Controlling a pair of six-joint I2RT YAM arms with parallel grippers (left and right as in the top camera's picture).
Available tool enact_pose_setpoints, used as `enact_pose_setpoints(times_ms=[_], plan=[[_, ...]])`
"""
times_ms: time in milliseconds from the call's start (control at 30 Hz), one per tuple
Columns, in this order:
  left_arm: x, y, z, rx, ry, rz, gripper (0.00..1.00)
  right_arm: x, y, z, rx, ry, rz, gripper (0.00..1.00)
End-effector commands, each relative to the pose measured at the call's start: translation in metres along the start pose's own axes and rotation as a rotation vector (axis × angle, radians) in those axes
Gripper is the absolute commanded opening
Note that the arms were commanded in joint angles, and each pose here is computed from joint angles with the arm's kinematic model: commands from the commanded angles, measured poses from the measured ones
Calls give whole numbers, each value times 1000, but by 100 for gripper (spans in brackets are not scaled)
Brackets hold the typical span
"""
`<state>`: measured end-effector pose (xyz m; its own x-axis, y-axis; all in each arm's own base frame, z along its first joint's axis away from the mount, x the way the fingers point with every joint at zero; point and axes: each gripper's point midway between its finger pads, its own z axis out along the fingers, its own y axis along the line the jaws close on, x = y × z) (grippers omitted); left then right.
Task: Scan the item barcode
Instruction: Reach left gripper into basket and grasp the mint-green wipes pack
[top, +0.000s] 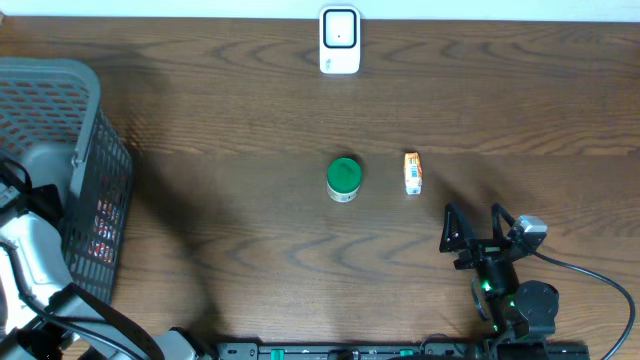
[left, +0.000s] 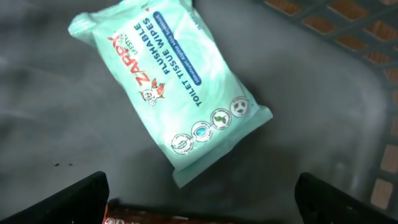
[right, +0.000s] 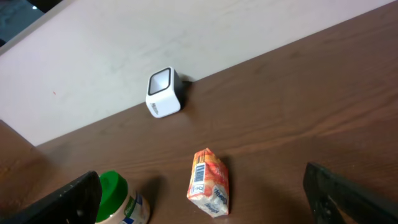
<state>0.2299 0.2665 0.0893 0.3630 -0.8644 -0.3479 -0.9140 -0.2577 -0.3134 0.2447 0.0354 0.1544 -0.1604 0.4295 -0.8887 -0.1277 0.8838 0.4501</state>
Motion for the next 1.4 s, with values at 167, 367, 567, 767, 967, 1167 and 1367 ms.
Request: enact_pose_setpoints(times_ms=[167, 367, 567, 767, 967, 1167, 1367], plan=[[12, 17, 43, -98, 32, 6, 96, 1, 0, 0, -2, 4, 7, 99], [18, 34, 72, -171, 60, -1, 96, 1, 0, 0, -2, 4, 7, 99], [9, 40, 77, -184, 56, -21, 23, 1, 0, 0, -2, 4, 7, 99], [-20, 3, 45, -9, 58, 65, 7, 1, 0, 0, -1, 4, 7, 99], [-42, -65, -54, 375, 85, 57, 7, 1, 0, 0, -2, 4, 7, 99], [-6, -150, -255, 1170, 265, 299, 7, 1, 0, 0, -2, 4, 7, 99], [118, -116, -441, 1835, 515, 934, 7, 1, 0, 0, -2, 4, 7, 99]])
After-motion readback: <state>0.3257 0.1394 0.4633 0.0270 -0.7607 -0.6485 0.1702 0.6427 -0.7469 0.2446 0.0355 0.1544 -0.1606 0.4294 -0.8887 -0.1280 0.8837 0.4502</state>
